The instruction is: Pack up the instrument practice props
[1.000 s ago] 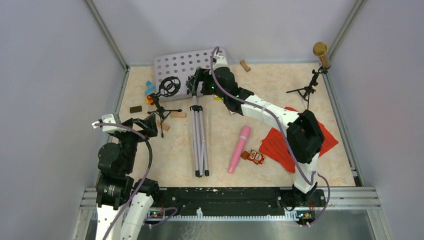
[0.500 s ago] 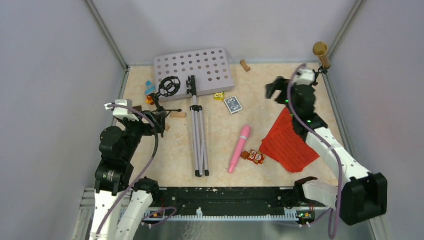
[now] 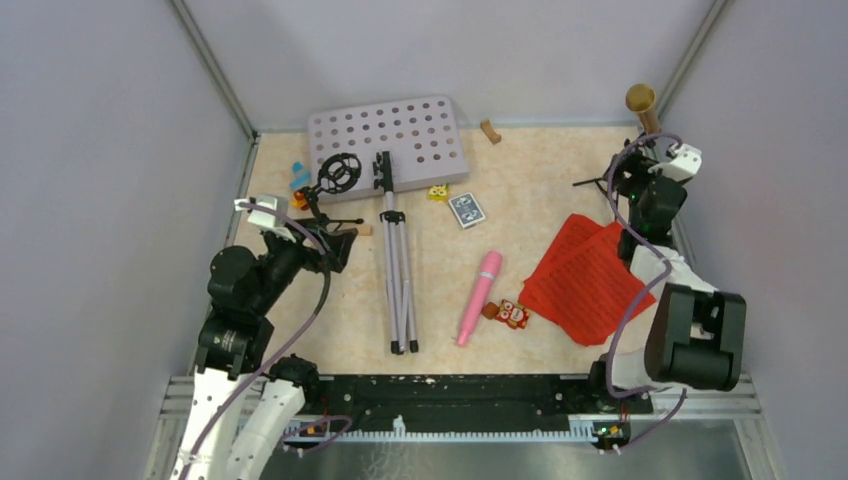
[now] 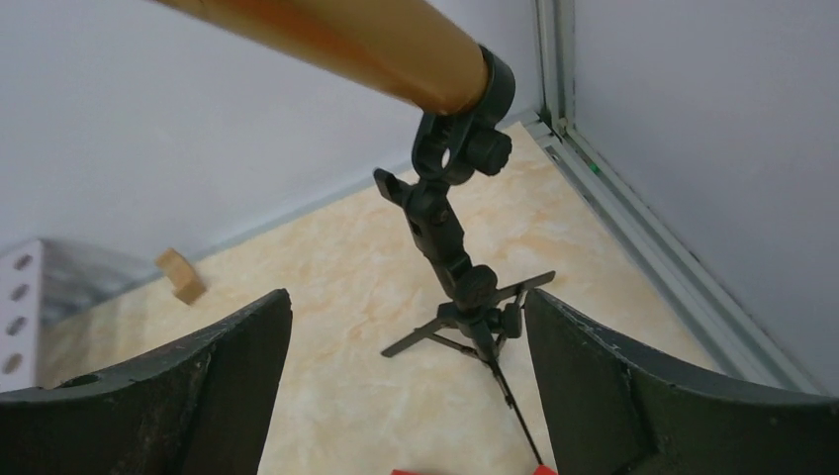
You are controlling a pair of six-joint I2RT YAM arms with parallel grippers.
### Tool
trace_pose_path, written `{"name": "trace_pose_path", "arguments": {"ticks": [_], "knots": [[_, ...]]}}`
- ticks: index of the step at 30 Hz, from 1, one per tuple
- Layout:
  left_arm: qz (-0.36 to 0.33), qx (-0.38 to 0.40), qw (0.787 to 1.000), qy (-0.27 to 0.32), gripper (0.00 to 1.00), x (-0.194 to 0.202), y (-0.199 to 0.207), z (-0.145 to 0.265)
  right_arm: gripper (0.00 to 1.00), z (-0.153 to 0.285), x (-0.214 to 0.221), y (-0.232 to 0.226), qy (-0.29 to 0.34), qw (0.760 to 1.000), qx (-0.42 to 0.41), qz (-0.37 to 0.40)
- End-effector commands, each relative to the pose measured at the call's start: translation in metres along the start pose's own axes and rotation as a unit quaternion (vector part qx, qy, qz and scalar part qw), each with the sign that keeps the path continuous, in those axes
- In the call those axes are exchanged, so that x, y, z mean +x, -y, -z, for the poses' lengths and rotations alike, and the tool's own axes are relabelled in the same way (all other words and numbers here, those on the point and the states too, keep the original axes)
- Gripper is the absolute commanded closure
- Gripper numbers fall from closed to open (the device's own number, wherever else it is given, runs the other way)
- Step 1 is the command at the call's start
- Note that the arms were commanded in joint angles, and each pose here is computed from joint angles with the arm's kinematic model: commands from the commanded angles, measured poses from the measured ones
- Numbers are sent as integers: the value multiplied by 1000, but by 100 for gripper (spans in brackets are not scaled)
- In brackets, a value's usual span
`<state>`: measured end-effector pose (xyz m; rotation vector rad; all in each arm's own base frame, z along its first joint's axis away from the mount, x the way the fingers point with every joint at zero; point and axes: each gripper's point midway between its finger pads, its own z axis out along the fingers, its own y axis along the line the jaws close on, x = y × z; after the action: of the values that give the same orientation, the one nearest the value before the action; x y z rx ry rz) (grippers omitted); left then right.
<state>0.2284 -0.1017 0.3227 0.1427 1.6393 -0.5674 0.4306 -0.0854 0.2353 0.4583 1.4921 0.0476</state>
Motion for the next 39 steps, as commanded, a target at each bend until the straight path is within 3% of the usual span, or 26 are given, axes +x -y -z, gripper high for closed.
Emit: {"name": "trace_pose_path", "arguments": {"ticks": [1,11,15,21,22,23,26,32,39], "knots": [[-31,23,999,27,1,-14,9,-8,14,-32,-33,-7,83,994,-25,69],[-33,44,998,33,1,-10,13,-25,19,-87,6,17,57,993,6,103],[-33,52,998,29,1,-3,13,-30,48,-106,16,27,64,994,10,91],[-42,39,998,21,1,7,5,-34,68,-129,29,29,56,994,0,93],[-42,39,998,20,1,8,4,-34,73,-131,31,29,56,994,-1,94],[-42,38,998,19,1,9,4,-35,86,-133,30,29,57,994,-3,95],[-43,37,998,17,1,13,2,-35,99,-133,23,29,72,993,3,95],[-65,47,997,22,1,14,4,-34,100,-108,-29,6,133,986,-13,104],[-92,90,991,48,1,-3,20,-36,100,-48,-115,-89,199,971,-87,104]]}}
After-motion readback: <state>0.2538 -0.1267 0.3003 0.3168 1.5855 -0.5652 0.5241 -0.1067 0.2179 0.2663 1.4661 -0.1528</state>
